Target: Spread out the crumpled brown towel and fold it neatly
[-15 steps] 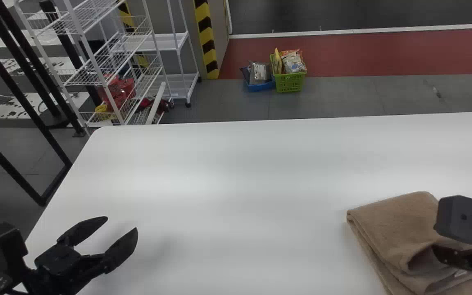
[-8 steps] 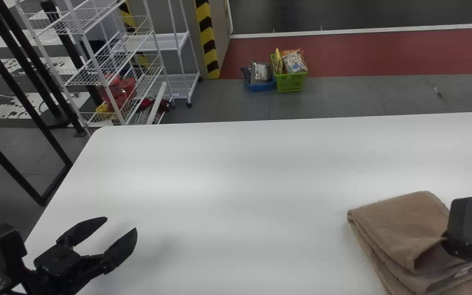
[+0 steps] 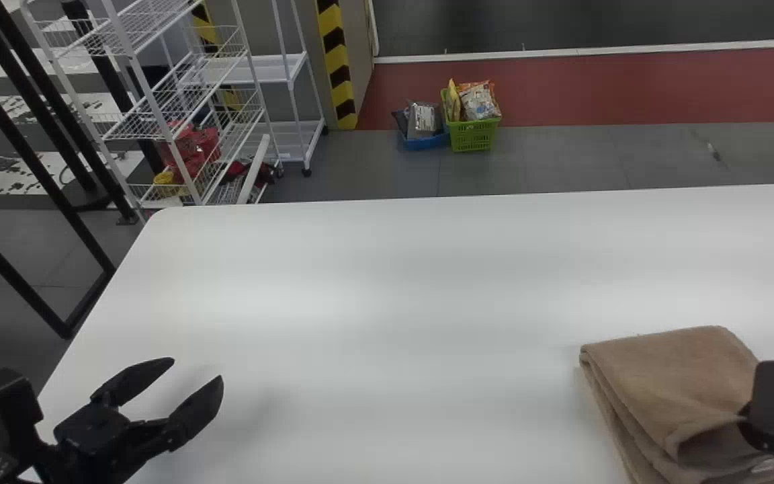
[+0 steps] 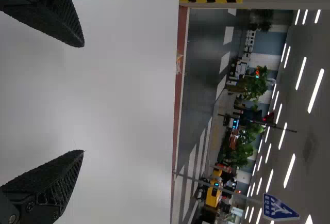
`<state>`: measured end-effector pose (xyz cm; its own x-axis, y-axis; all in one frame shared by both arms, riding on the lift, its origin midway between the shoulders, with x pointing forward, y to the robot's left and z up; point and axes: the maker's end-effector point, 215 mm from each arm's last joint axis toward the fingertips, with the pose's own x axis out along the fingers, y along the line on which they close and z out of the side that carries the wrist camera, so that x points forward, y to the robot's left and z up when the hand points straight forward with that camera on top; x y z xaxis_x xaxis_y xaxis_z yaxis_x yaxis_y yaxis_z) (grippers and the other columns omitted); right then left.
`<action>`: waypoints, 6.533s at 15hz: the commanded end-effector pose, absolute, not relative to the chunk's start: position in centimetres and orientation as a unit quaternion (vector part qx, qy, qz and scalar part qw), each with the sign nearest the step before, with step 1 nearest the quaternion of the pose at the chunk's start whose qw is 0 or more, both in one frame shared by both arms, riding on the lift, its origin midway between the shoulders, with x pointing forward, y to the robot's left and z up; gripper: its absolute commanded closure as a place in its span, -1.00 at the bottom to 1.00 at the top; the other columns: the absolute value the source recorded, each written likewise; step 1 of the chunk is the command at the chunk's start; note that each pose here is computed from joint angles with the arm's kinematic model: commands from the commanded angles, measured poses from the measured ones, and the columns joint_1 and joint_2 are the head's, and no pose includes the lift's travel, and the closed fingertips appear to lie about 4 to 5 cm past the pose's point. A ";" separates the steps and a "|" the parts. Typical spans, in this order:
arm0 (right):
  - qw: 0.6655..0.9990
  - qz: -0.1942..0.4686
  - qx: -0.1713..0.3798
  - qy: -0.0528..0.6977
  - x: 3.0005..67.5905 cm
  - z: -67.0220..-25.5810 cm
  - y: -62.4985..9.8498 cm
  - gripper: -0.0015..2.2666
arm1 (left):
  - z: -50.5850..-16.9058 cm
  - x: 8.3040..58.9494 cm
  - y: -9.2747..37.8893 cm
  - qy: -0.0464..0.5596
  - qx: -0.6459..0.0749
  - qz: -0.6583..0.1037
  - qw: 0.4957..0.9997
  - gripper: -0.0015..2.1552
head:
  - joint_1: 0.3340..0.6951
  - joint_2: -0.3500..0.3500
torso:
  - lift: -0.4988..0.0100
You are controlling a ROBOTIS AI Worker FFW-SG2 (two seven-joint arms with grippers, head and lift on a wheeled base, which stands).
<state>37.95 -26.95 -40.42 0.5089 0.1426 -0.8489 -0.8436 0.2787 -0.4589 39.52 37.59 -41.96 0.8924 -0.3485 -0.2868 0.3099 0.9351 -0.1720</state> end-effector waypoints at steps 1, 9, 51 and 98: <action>0.710 0.350 -0.492 0.362 37.4 -41.0 -26.7 0.35 | -42.1 39.5 37.5 0.159 -0.063 -0.169 0.971 -0.93 | 1.00 0.45 | 0.46; 0.756 0.286 -0.407 0.426 36.3 -42.0 -28.9 -0.78 | -41.8 39.6 37.2 0.157 -0.061 -0.173 0.970 -0.93 | 1.00 0.42 | 0.46; 0.788 0.341 -0.350 0.374 40.6 -40.4 -25.4 0.07 | -42.1 39.4 37.0 0.161 -0.050 -0.173 0.970 -0.93 | 1.00 0.45 | 0.46; 0.824 0.311 -0.338 0.331 32.3 -31.5 -26.2 0.07 | -42.0 39.4 35.5 0.160 -0.055 -0.193 0.967 -0.93 | 1.00 0.43 | 0.46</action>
<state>33.02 -26.10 -31.68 0.5912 0.2918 -0.7519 -0.7338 0.5815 -0.3513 39.41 35.64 -41.93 0.8746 -0.3883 -0.2905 0.3539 0.9206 -0.1651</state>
